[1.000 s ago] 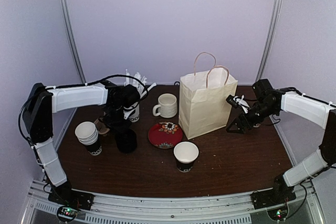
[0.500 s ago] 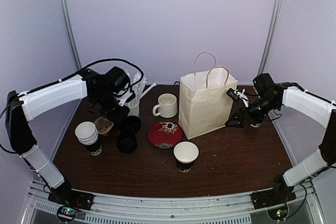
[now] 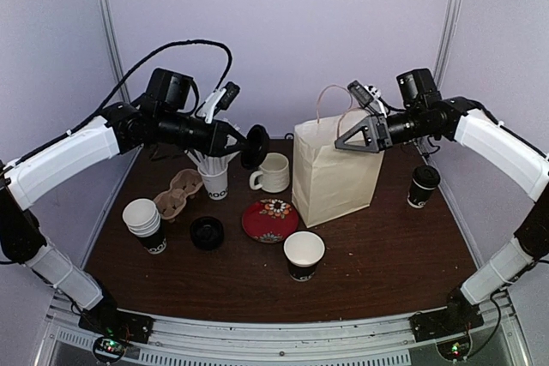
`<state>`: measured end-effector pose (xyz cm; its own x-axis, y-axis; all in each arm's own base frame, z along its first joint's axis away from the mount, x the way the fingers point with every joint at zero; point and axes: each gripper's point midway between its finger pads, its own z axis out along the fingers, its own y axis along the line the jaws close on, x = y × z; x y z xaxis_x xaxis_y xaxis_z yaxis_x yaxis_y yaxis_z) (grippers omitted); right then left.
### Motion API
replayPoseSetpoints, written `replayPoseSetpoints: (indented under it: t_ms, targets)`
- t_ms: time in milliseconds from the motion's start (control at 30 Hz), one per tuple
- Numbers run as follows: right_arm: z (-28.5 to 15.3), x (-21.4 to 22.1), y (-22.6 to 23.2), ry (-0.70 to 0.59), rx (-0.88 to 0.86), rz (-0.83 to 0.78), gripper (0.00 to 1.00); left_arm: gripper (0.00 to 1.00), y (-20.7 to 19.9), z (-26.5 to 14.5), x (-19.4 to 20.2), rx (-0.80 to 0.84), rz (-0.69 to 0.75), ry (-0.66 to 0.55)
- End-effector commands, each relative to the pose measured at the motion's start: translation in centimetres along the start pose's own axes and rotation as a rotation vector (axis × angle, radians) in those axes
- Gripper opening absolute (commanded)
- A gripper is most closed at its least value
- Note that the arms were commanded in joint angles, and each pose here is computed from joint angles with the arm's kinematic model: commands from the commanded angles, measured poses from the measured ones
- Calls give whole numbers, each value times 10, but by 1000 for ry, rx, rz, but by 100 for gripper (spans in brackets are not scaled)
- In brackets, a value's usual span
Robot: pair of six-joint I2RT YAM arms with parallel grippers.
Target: Pack the takeout coffee
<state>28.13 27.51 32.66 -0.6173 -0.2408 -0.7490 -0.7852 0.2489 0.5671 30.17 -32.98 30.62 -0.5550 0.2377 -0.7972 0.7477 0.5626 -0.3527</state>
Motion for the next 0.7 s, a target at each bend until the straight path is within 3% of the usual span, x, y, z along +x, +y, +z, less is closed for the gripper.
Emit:
replayPoseSetpoints:
  t_ms: [0, 167, 333, 667]
  targets:
    - [33, -28, 29, -24, -204, 153, 95, 3, -41, -11, -45, 185, 69, -201]
    - [64, -34, 59, -1, -359, 217, 96, 3, -47, -10, -50, 233, 65, -243]
    - [69, -53, 77, -68, -487, 243, 97, 3, -54, -5, -47, 276, 54, -248]
    - [85, -49, 74, -47, -461, 259, 96, 3, -69, -3, -47, 321, 61, -254]
